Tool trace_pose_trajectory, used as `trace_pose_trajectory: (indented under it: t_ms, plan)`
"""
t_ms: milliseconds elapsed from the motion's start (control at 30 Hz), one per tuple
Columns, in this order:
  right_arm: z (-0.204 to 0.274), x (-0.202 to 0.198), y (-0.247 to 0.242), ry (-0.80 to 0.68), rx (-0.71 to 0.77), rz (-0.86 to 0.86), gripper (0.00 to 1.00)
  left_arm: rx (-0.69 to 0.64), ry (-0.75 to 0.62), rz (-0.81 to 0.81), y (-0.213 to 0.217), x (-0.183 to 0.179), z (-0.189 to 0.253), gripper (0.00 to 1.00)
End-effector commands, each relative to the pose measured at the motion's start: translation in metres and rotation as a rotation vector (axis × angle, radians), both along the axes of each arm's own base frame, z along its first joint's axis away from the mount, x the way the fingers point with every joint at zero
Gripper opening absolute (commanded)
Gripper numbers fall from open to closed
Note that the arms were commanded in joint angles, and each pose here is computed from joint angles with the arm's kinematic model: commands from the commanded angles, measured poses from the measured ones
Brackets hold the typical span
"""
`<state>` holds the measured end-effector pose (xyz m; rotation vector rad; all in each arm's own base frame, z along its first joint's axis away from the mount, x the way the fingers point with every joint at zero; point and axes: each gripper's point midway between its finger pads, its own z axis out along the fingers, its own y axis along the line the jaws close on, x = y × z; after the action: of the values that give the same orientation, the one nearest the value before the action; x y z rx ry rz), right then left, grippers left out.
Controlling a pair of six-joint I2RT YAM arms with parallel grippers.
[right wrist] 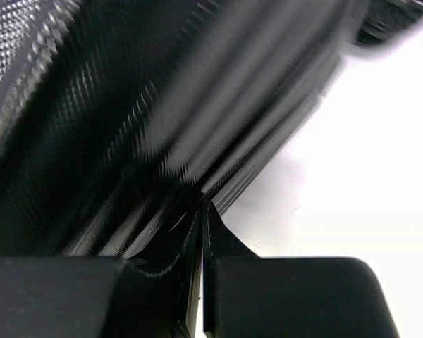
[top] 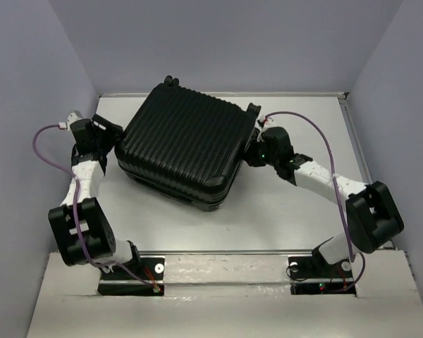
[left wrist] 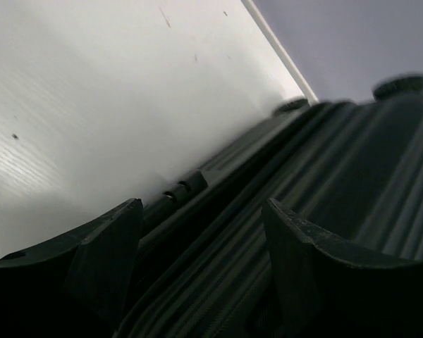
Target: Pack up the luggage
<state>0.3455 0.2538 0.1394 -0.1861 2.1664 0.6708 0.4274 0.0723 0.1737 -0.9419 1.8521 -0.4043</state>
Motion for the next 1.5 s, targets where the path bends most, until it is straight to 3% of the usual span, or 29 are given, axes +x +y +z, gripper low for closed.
trace_pose_trajectory:
  t_ms: [0,100,133,200,233,333,400,433,467,533,567,633,667,733,767,900,1033,1200,1467]
  plan:
    - [0.121,0.045,0.021,-0.252,0.241,0.126,0.13,-0.129,0.105,-0.245,-0.085,-0.06,-0.04,0.79]
    - [0.123,0.032,0.02,-0.228,0.197,0.179,0.42,-0.081,0.037,-0.249,-0.083,-0.07,-0.011,0.8]
    - [0.121,0.027,0.017,-0.219,0.188,0.181,0.47,-0.066,0.021,-0.243,-0.079,-0.07,-0.003,0.81]
    - [0.122,0.009,0.007,-0.226,0.166,0.187,0.53,-0.04,0.002,-0.231,-0.074,-0.071,0.018,0.83]
    - [0.1,0.0,-0.002,-0.19,0.137,0.169,0.55,-0.019,-0.024,-0.222,-0.072,-0.072,0.031,0.84]
    - [0.094,-0.019,-0.025,-0.222,0.102,0.114,0.55,-0.01,-0.078,-0.231,-0.074,-0.075,0.056,0.88]
    - [0.057,-0.038,-0.043,-0.15,0.058,0.068,0.48,0.02,-0.118,-0.22,-0.073,-0.082,0.073,0.9]
    - [0.046,-0.049,-0.055,-0.145,0.051,0.042,0.34,0.045,-0.151,-0.205,-0.07,-0.087,0.086,0.91]
    - [0.041,-0.057,-0.057,-0.138,0.054,0.046,0.28,0.069,-0.171,-0.199,-0.069,-0.092,0.093,0.92]
    - [0.038,-0.078,-0.051,-0.142,0.098,0.13,0.13,0.114,-0.227,-0.179,-0.07,-0.105,0.109,0.92]
    - [0.03,-0.087,-0.045,-0.13,0.117,0.18,0.12,0.118,-0.22,-0.194,-0.074,-0.106,0.106,0.9]
    - [0.021,-0.108,-0.036,-0.14,0.162,0.291,0.15,0.138,-0.249,-0.226,-0.087,-0.121,0.11,0.78]
    - [0.017,-0.112,-0.033,-0.128,0.171,0.314,0.23,0.141,-0.277,-0.255,-0.096,-0.131,0.114,0.62]
    - [0.023,-0.118,-0.025,-0.126,0.198,0.382,0.43,0.104,-0.27,-0.359,-0.125,-0.147,0.099,0.46]
    - [0.023,-0.118,-0.023,-0.126,0.202,0.396,0.47,0.087,-0.262,-0.382,-0.131,-0.153,0.093,0.33]
    - [0.016,-0.117,-0.012,-0.138,0.217,0.456,0.52,0.009,-0.238,-0.517,-0.17,-0.185,0.067,0.14]
    - [0.001,-0.114,0.007,-0.16,0.195,0.519,0.54,-0.111,-0.188,-0.633,-0.201,-0.21,0.033,0.07]
    - [-0.004,-0.097,0.011,-0.234,0.188,0.497,0.55,-0.247,-0.151,-0.787,-0.257,-0.234,0.006,0.06]
    - [0.006,-0.094,0.015,-0.32,0.221,0.48,0.51,-0.17,-0.088,-0.822,-0.307,-0.222,-0.014,0.07]
